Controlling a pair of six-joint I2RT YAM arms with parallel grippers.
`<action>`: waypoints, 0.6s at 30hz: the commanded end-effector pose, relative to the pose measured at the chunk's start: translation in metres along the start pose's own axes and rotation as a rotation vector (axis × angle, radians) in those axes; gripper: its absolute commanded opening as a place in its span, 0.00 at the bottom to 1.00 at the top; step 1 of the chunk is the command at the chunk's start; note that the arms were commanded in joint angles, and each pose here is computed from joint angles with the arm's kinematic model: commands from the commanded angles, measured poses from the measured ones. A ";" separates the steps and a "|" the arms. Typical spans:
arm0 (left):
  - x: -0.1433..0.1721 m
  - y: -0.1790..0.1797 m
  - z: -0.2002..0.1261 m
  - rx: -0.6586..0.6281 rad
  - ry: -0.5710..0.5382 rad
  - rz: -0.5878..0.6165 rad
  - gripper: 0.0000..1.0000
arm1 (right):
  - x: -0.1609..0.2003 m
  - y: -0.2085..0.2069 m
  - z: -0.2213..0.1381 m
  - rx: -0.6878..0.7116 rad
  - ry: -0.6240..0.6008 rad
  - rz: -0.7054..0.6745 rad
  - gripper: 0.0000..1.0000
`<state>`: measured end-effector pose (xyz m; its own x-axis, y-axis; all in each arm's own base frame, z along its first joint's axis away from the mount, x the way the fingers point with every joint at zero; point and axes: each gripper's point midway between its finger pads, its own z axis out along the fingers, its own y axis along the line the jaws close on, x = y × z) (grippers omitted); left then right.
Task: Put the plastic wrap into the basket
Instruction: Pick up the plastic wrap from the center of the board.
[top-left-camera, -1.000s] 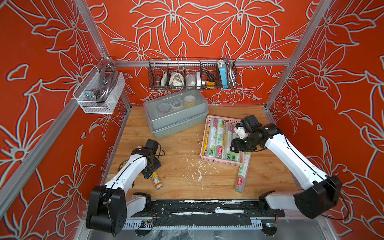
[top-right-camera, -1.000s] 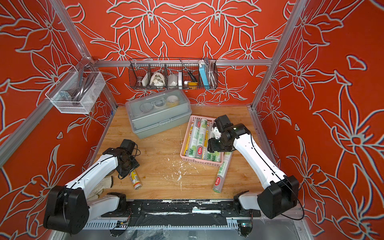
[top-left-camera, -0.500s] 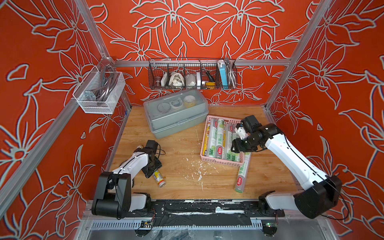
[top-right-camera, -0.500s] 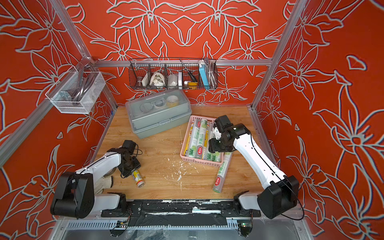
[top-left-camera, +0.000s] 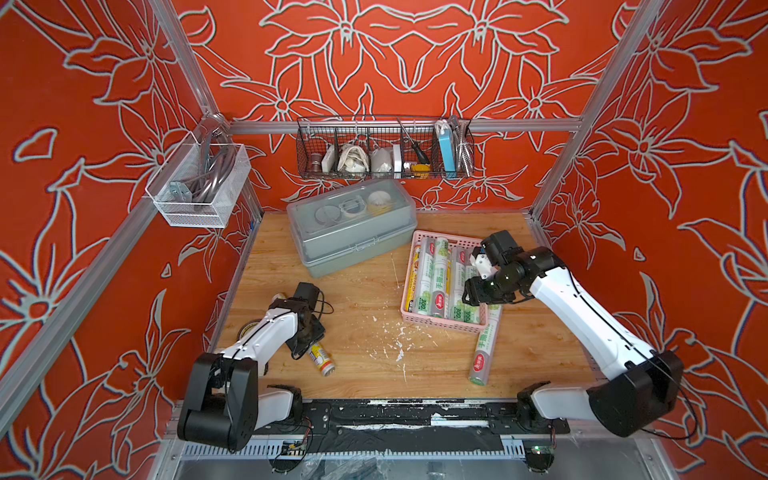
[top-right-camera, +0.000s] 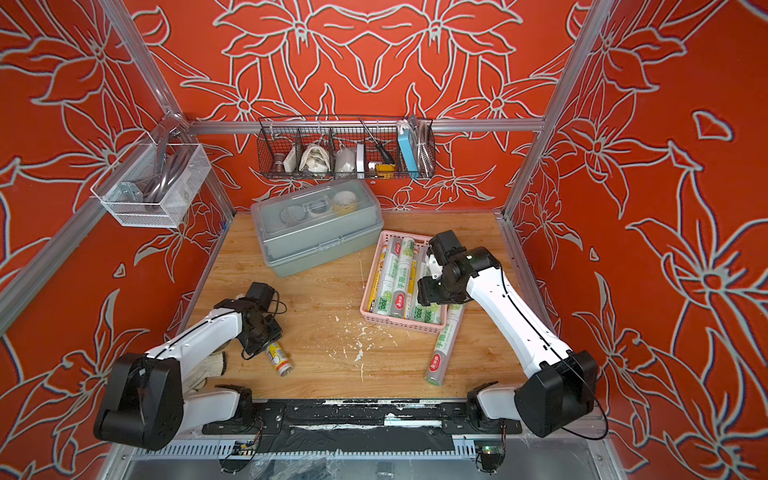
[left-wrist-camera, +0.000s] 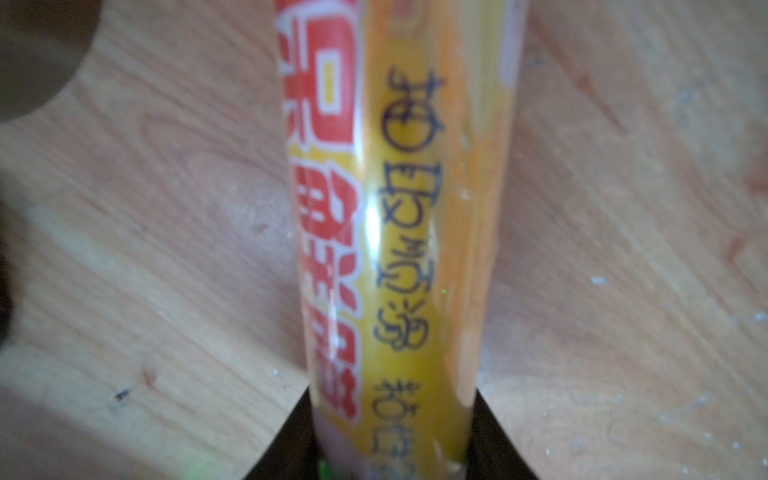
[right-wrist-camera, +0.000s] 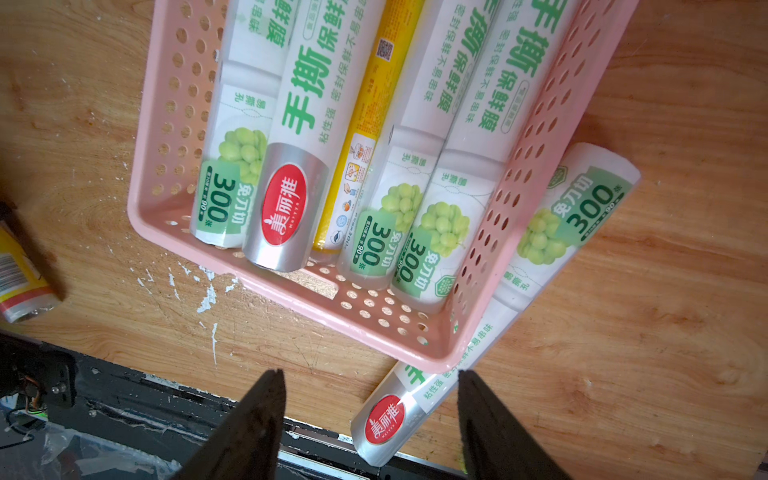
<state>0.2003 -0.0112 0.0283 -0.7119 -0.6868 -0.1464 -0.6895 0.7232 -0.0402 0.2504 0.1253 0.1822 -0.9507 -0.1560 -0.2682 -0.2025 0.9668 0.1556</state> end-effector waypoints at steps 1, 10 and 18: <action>0.003 -0.009 -0.029 -0.013 -0.057 0.050 0.32 | 0.001 -0.005 -0.001 0.033 0.006 -0.001 0.66; 0.056 -0.091 -0.099 0.101 -0.082 0.276 0.32 | 0.000 -0.014 0.007 -0.004 0.006 0.103 0.65; 0.093 -0.196 -0.159 0.190 -0.156 0.547 0.32 | 0.003 -0.044 -0.001 0.008 -0.042 0.257 0.63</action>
<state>0.2386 -0.2117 0.1658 -0.9132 -0.2832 -0.2930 -0.2496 0.9571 -0.1473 0.2599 0.0870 0.1682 -0.9702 0.0504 -0.2369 0.0047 0.9818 0.1898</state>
